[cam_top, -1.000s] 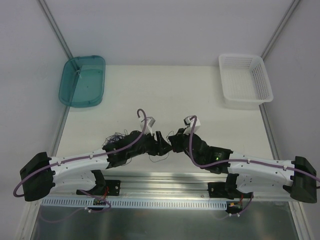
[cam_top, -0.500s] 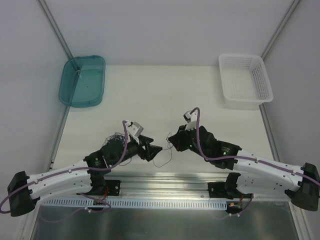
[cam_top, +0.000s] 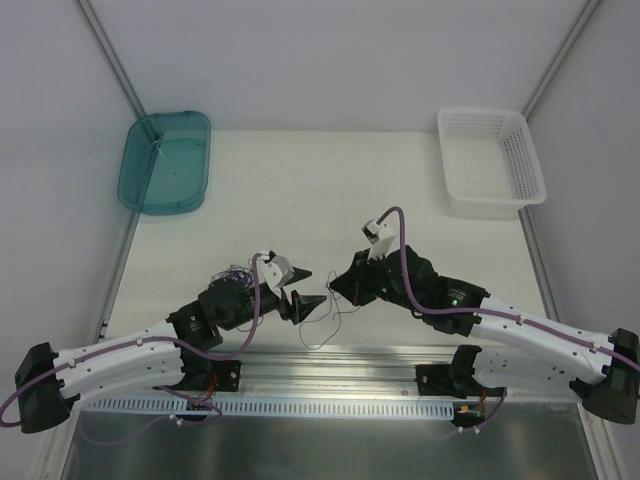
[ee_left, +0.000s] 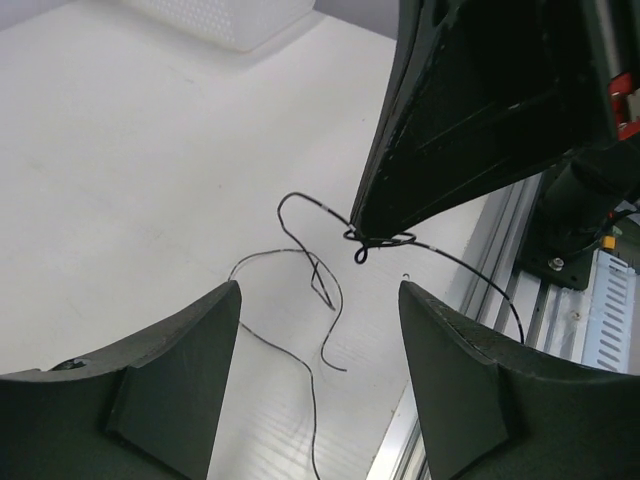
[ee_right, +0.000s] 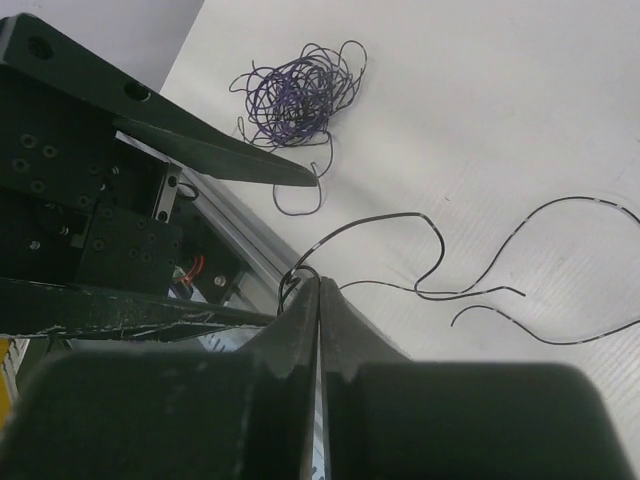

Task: Untangle the cables
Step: Untie the cable.

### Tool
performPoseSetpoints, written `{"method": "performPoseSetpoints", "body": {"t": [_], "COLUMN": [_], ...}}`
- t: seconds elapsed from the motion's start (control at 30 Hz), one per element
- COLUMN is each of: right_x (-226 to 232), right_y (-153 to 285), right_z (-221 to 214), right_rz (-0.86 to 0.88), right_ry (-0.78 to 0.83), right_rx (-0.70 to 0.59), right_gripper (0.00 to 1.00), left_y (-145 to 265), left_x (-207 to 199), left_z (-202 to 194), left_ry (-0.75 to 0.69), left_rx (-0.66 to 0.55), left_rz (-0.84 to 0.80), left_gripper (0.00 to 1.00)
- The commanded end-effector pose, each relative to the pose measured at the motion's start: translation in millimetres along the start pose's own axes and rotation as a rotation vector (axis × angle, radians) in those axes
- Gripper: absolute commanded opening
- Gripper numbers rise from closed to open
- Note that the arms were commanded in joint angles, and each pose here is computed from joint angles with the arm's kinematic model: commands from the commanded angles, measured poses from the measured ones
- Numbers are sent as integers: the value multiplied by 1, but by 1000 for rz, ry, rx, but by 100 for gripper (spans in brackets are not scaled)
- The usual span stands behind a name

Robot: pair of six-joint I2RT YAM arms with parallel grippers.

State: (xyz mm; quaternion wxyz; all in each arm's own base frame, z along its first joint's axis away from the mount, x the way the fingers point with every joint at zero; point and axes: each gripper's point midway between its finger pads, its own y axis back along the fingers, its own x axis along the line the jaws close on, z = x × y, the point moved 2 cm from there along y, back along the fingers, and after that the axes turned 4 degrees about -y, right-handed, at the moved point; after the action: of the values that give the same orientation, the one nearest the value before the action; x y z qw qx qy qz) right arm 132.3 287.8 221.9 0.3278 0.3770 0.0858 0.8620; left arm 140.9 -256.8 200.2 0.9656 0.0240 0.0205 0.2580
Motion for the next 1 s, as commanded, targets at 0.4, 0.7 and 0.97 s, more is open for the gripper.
{"method": "performPoseSetpoints", "body": {"t": [0.4, 0.7, 0.97], "right_x": [26, 28, 27], "right_y": [3, 2, 2], "right_z": [18, 17, 17], "right_rz": [108, 122, 122], "right_ry": [-64, -65, -61], "right_rx": [-57, -53, -56], "right_gripper": [1, 1, 1], "left_y": [1, 0, -3], "left_x": [-24, -25, -23], "left_z": [50, 54, 52], "left_ry": [-95, -115, -103], "left_rx": [-194, -202, -192], "left_rz": [-158, -168, -151], "left_gripper": [51, 34, 12]}}
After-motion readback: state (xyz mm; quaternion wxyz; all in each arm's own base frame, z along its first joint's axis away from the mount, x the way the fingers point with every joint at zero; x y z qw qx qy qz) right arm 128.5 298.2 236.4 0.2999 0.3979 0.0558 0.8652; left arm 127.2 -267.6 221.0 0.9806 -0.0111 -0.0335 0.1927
